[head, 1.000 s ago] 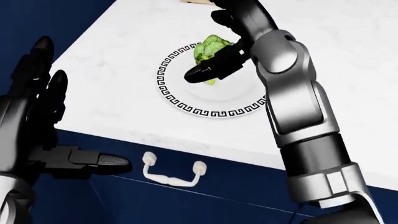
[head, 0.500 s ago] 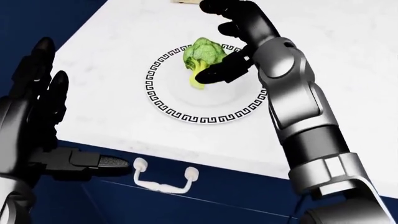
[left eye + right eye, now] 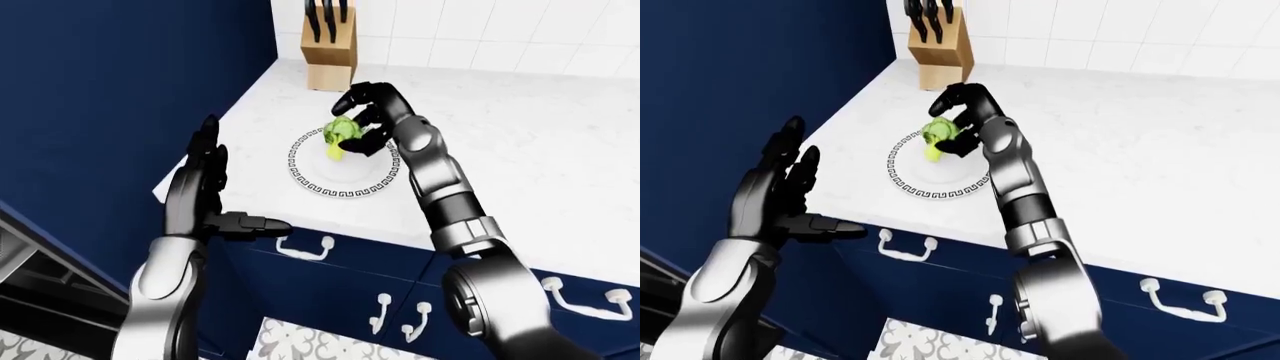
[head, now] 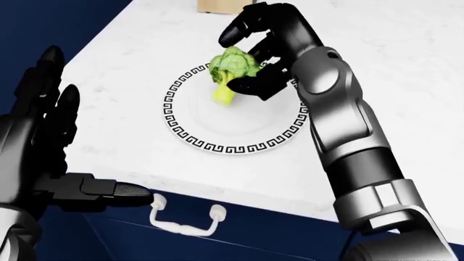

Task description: Place the broccoli on the top rack of the oven.

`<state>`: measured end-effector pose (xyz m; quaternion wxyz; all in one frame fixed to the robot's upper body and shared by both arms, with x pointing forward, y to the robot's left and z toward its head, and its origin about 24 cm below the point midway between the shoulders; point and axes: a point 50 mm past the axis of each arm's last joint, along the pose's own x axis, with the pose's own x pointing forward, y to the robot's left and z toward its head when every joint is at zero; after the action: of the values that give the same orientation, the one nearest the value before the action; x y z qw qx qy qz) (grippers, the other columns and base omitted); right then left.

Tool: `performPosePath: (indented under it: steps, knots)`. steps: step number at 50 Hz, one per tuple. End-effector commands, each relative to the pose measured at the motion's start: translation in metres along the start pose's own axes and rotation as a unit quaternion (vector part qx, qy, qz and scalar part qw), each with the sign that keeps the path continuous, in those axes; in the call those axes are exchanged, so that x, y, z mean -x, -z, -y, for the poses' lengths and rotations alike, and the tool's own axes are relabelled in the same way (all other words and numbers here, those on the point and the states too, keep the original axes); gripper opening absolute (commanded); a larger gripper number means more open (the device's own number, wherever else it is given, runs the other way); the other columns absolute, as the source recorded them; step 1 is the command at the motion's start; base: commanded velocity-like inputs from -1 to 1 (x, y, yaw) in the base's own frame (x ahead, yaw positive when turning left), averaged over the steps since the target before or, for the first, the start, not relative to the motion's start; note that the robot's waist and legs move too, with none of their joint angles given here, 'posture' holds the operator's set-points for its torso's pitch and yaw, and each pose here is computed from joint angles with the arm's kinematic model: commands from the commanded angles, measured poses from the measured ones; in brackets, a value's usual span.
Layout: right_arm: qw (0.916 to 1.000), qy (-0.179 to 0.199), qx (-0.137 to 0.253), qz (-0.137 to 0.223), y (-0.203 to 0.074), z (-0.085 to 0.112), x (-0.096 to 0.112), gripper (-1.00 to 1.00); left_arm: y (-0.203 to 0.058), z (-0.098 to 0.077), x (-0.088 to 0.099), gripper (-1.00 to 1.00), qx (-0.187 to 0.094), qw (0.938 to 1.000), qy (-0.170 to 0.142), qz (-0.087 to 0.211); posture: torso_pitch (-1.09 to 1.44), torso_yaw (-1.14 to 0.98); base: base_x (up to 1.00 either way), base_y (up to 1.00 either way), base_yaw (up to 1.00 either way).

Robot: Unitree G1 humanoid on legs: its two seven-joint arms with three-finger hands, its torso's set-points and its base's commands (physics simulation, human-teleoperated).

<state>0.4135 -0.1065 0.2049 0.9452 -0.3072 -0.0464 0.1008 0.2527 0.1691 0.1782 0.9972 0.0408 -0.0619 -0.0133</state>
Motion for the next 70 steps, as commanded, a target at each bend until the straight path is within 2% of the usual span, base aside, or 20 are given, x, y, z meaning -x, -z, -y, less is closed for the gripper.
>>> performPosePath:
  steps: [1, 7, 13, 14, 22, 49, 50, 70]
  knots:
    - [0.9978, 0.035, 0.007, 0.057, -0.03, 0.016, 0.0, -0.62, -0.015, -0.001, 0.002, 1.0, -0.006, 0.9991, -0.002, 0.043, 0.0, 0.0, 0.0, 0.0, 0.0]
    - [0.9955, 0.051, -0.003, 0.08, -0.047, 0.027, 0.009, -1.0, -0.014, -0.002, 0.002, 1.0, -0.006, 0.999, -0.004, 0.044, 0.0, 0.0, 0.0, 0.0, 0.0]
    - [0.9932, 0.056, -0.036, 0.095, -0.049, 0.038, 0.033, -1.0, -0.022, -0.003, 0.004, 1.0, -0.005, 0.9988, -0.007, 0.048, 0.0, 0.0, 0.0, 0.0, 0.0]
    - [0.9904, 0.062, -0.057, 0.109, -0.055, 0.052, 0.051, -1.0, -0.029, -0.004, 0.004, 1.0, -0.007, 0.9985, -0.007, 0.054, 0.0, 0.0, 0.0, 0.0, 0.0]
    - [0.9885, 0.067, -0.055, 0.124, -0.063, 0.054, 0.068, -1.0, -0.03, -0.003, 0.004, 1.0, -0.007, 0.9985, -0.007, 0.055, 0.0, 0.0, -0.01, 0.0, 0.0]
    - [0.9871, 0.064, -0.063, 0.133, -0.068, 0.053, 0.073, -1.0, -0.03, -0.002, 0.004, 1.0, -0.008, 0.9984, -0.005, 0.056, 0.0, 0.0, -0.36, 0.01, 0.0]
    - [0.9852, 0.08, -0.075, 0.132, -0.068, 0.058, 0.073, -1.0, -0.031, -0.002, 0.004, 1.0, -0.008, 0.9984, -0.005, 0.056, 0.0, 0.0, 0.0, 0.0, 0.43]
    - [0.9843, 0.072, -0.084, 0.138, -0.072, 0.057, 0.08, -1.0, -0.038, -0.001, 0.003, 1.0, -0.011, 0.998, -0.004, 0.062, 0.0, 0.0, 0.0, 0.0, 1.0]
